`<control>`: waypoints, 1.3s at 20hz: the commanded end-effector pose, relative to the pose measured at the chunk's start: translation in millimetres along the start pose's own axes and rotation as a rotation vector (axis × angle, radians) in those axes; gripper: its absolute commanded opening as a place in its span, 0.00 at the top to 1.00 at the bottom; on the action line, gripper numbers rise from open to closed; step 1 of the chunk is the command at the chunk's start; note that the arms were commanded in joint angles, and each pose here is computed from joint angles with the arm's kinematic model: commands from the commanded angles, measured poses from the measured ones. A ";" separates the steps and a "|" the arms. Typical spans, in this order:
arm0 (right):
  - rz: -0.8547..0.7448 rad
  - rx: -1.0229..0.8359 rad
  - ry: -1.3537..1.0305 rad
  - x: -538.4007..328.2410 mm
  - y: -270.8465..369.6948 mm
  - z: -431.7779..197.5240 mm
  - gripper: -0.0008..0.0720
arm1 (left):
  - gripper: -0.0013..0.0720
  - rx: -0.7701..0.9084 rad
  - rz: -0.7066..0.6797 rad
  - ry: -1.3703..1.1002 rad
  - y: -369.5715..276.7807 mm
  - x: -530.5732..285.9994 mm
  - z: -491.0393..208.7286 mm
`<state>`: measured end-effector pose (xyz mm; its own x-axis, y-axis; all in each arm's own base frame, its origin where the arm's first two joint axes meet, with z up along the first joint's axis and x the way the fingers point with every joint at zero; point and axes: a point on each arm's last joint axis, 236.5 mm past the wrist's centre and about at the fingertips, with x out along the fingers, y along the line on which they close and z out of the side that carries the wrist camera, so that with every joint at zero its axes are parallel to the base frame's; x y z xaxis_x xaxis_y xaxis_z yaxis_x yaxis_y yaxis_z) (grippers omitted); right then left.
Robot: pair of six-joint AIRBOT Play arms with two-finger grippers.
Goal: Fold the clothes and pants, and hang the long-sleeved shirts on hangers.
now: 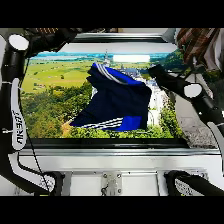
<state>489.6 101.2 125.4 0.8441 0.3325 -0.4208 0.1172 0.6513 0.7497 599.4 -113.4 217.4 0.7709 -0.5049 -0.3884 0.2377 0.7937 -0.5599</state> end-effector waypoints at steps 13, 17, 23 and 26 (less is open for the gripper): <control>0.014 -0.460 0.152 -132.0 33.9 -25.3 0.30 | 0.05 -0.182 0.367 0.663 148.9 -170.1 -342.2; 0.016 -0.458 0.153 -132.2 34.4 -25.5 0.30 | 0.05 0.023 0.301 0.706 136.6 -171.4 -381.9; 0.016 -0.459 0.153 -132.2 34.3 -25.5 0.30 | 0.05 0.151 0.283 0.673 130.5 -134.8 -377.9; 0.016 -0.459 0.153 -132.2 34.3 -25.6 0.30 | 0.05 0.185 0.277 0.744 136.0 -119.4 -379.5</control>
<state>368.9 97.0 193.9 0.7539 0.4184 -0.5066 -0.1680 0.8681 0.4670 304.5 -69.3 -81.4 0.2675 -0.3388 -0.9020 0.1900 0.9363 -0.2954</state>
